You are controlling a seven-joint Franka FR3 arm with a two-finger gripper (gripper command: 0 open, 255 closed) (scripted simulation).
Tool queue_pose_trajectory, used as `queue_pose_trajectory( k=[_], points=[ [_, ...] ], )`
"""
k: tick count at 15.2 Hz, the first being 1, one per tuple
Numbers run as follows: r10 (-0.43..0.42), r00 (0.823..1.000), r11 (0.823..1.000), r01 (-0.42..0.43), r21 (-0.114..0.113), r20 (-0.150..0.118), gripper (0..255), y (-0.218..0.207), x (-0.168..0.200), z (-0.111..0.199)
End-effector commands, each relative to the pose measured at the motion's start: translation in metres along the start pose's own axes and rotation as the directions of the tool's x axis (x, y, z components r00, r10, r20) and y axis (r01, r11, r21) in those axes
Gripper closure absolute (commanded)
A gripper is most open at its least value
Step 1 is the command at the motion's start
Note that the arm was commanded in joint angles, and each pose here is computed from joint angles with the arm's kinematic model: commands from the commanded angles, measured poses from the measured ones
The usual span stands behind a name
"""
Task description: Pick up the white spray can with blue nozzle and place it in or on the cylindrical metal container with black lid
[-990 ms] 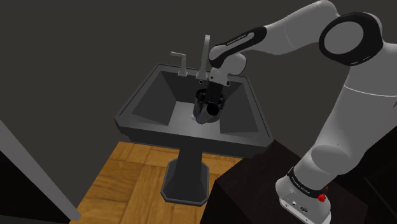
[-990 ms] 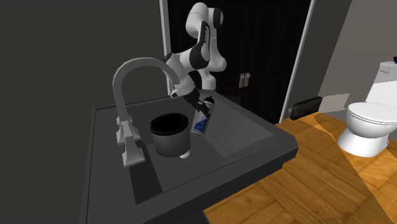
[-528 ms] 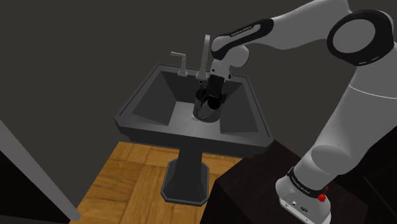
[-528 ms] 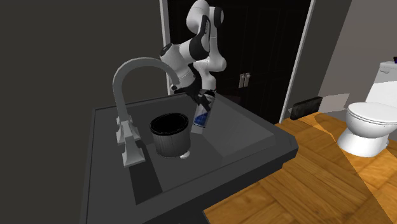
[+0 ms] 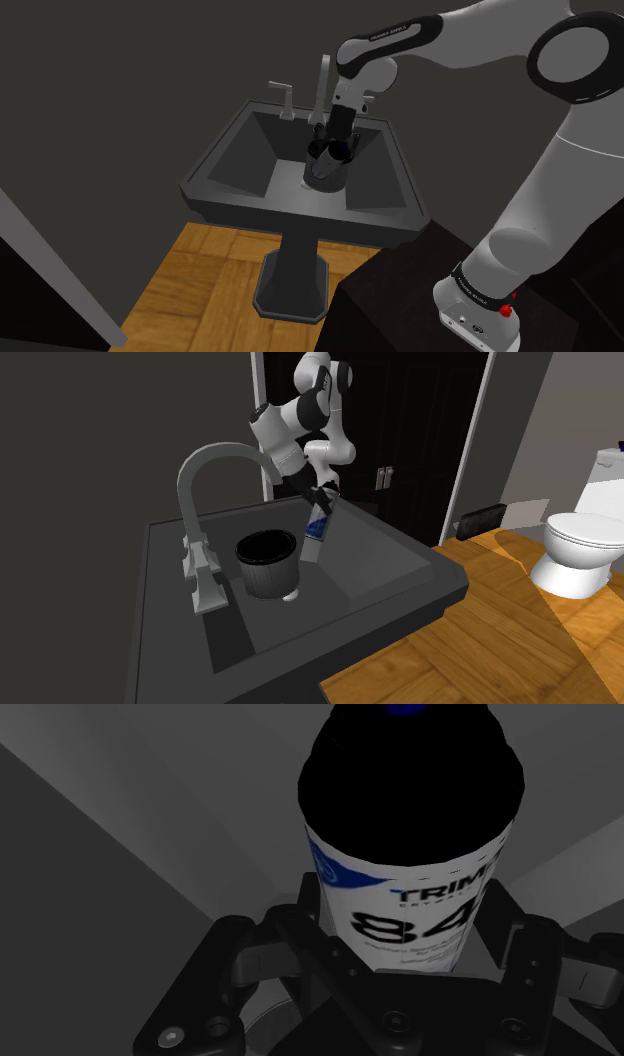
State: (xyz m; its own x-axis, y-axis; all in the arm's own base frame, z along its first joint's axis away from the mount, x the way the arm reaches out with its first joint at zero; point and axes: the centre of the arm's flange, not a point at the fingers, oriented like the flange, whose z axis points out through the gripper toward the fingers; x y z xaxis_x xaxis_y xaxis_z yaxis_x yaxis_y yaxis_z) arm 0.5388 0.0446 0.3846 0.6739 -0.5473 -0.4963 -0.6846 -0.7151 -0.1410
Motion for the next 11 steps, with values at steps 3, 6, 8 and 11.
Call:
queue_pose_trajectory(
  k=[3, 6, 8, 11],
  points=[
    [0.000, 1.000, 1.000, 0.000, 0.000, 0.000, 255, -0.003, -0.010, -0.019],
    [0.000, 1.000, 1.000, 0.000, 0.000, 0.000, 255, -0.006, -0.018, -0.032],
    [0.000, 1.000, 1.000, 0.000, 0.000, 0.000, 255, -0.007, -0.023, -0.041],
    [0.000, 1.000, 1.000, 0.000, 0.000, 0.000, 255, -0.009, -0.031, -0.055]
  ],
)
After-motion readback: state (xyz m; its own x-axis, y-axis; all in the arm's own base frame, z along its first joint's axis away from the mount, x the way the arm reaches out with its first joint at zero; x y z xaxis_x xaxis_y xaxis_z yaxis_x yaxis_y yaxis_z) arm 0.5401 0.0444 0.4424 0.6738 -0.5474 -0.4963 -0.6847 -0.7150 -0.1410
